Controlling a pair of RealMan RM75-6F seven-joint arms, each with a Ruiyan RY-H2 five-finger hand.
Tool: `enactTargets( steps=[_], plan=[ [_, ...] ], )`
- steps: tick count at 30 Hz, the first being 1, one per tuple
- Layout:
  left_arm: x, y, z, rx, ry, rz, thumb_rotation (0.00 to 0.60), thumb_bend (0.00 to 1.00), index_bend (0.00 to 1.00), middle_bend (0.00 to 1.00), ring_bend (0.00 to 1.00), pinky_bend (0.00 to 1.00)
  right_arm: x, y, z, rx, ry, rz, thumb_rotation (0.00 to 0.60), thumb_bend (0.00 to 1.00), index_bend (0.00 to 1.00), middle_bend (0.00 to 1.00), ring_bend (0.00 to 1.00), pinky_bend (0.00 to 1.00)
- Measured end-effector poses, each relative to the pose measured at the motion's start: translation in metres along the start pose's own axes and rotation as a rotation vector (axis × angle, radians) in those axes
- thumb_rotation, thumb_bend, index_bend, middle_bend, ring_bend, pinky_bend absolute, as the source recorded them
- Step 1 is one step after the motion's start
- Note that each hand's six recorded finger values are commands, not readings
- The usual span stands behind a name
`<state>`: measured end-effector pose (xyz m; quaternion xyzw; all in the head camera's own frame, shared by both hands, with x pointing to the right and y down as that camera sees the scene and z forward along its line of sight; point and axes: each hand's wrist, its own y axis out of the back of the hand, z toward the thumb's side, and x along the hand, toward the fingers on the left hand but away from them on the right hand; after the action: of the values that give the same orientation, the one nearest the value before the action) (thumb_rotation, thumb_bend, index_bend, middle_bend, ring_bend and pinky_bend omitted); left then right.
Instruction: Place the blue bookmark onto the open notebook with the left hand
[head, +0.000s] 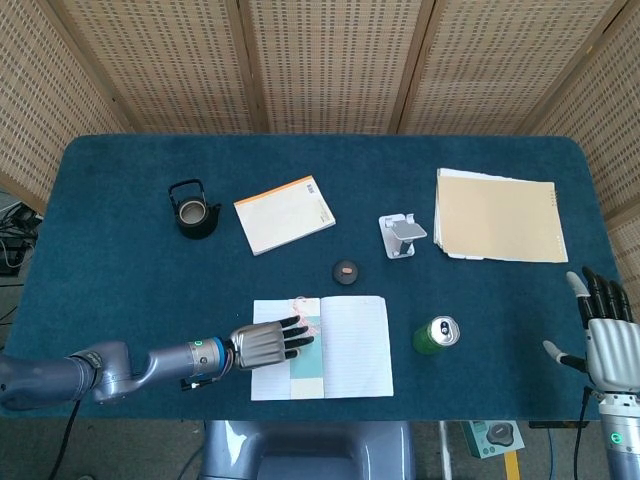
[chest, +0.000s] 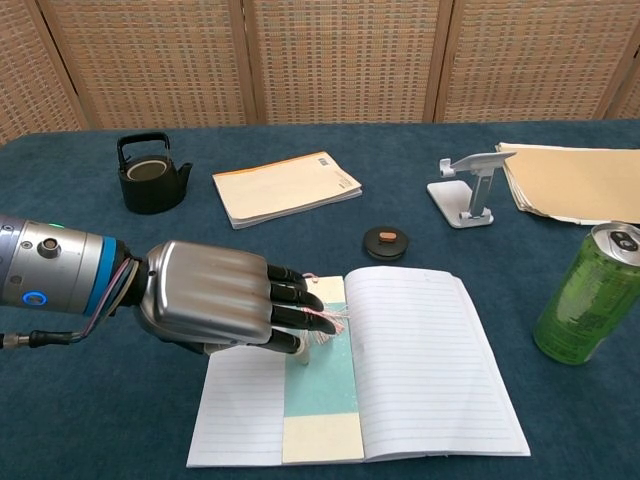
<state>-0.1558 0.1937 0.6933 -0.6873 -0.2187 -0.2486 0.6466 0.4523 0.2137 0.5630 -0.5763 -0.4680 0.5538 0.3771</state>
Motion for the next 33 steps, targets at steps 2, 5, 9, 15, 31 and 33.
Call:
enactTargets(
  steps=[2,5,9,15,31,33],
  plan=[
    [0.000,-0.001,0.000,0.000,-0.001,-0.002,0.600,1.00,0.18,0.00,0.00,0.10,0.000,0.000,0.000,0.000,0.001,0.000,0.600,0.07,0.00,0.00,0.00,0.00],
    [-0.001,-0.002,0.001,-0.003,0.001,-0.001,0.600,1.00,0.18,0.00,0.00,0.09,0.000,-0.001,0.001,0.000,0.004,0.002,0.600,0.07,0.00,0.00,0.00,0.00],
    [-0.001,0.000,0.000,-0.003,0.009,0.019,0.600,1.00,0.17,0.00,0.00,0.09,0.001,-0.001,0.002,0.002,0.006,0.003,0.600,0.07,0.00,0.00,0.00,0.00],
    [-0.006,0.013,-0.014,-0.030,0.063,0.087,0.600,1.00,0.16,0.00,0.00,0.09,0.000,-0.001,0.003,0.002,0.009,0.003,0.600,0.07,0.00,0.00,0.00,0.00],
    [-0.089,0.032,-0.061,-0.268,0.592,0.388,0.600,0.17,0.00,0.00,0.00,0.00,0.004,0.000,0.015,-0.006,0.054,-0.005,0.600,0.07,0.00,0.00,0.00,0.00],
    [-0.110,0.026,-0.059,-0.331,0.697,0.411,0.600,0.13,0.00,0.00,0.00,0.00,0.005,0.001,0.018,-0.009,0.064,-0.007,0.600,0.07,0.00,0.00,0.00,0.00]
  ],
)
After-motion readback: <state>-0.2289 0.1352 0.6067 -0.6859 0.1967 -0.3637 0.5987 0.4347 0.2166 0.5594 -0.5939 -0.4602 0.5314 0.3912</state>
